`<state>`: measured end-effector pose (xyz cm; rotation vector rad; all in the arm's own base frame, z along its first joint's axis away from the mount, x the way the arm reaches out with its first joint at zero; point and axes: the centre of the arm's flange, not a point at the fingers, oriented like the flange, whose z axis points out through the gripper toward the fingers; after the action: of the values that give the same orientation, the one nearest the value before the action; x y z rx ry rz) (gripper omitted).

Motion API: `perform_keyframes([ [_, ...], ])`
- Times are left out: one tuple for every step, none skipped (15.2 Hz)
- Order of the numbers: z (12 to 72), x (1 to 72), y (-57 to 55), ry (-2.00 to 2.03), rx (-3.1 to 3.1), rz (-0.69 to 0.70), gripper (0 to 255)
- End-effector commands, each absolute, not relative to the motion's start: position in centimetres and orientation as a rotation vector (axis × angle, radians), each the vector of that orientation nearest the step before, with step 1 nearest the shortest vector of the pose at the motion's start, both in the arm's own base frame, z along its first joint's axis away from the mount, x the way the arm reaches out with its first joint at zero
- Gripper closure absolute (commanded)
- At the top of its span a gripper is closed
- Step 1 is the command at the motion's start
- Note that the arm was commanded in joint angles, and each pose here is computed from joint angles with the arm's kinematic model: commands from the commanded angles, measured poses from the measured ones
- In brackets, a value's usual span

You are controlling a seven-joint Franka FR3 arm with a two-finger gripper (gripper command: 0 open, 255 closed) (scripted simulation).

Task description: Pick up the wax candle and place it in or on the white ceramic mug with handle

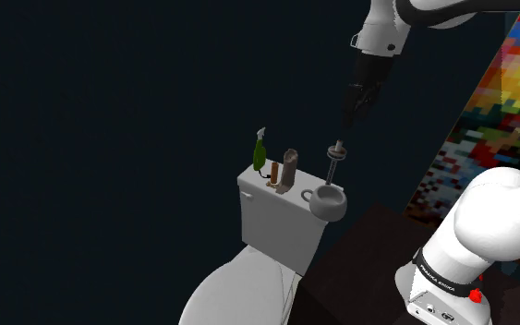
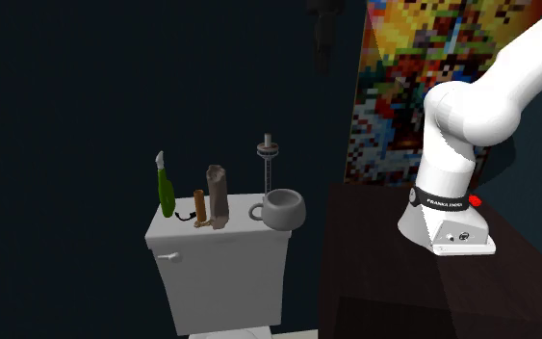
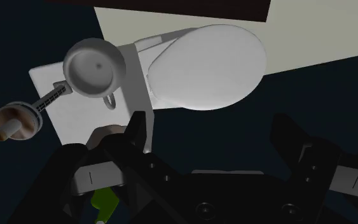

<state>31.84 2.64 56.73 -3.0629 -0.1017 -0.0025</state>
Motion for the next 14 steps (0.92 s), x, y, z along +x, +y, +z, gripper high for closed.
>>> perform_keyframes([
  [56.7, 31.8, 2.6, -0.102, -3.063, -0.003, 0],
  [55.9, 32.3, 1.8, -0.133, -3.062, -0.008, 0],
  [55.0, 32.7, 0.9, -0.164, -3.060, -0.013, 0],
  [54.1, 33.2, 0.1, -0.196, -3.058, -0.019, 0],
  [53.2, 33.7, -0.8, -0.227, -3.056, -0.024, 0],
  [52.4, 34.2, -1.6, -0.258, -3.054, -0.029, 0],
  [51.5, 34.7, -2.4, -0.289, -3.051, -0.035, 0],
  [50.6, 35.3, -3.2, -0.321, -3.048, -0.040, 0],
  [49.8, 35.8, -4.0, -0.352, -3.044, -0.045, 0],
  [48.9, 36.4, -4.8, -0.383, -3.040, -0.051, 0],
  [48.0, 37.0, -5.6, -0.414, -3.036, -0.056, 0],
  [47.2, 37.7, -6.4, -0.445, -3.032, -0.061, 0],
  [46.3, 38.3, -7.1, -0.476, -3.027, -0.067, 0],
  [45.5, 39.0, -7.8, -0.507, -3.022, -0.072, 0],
])
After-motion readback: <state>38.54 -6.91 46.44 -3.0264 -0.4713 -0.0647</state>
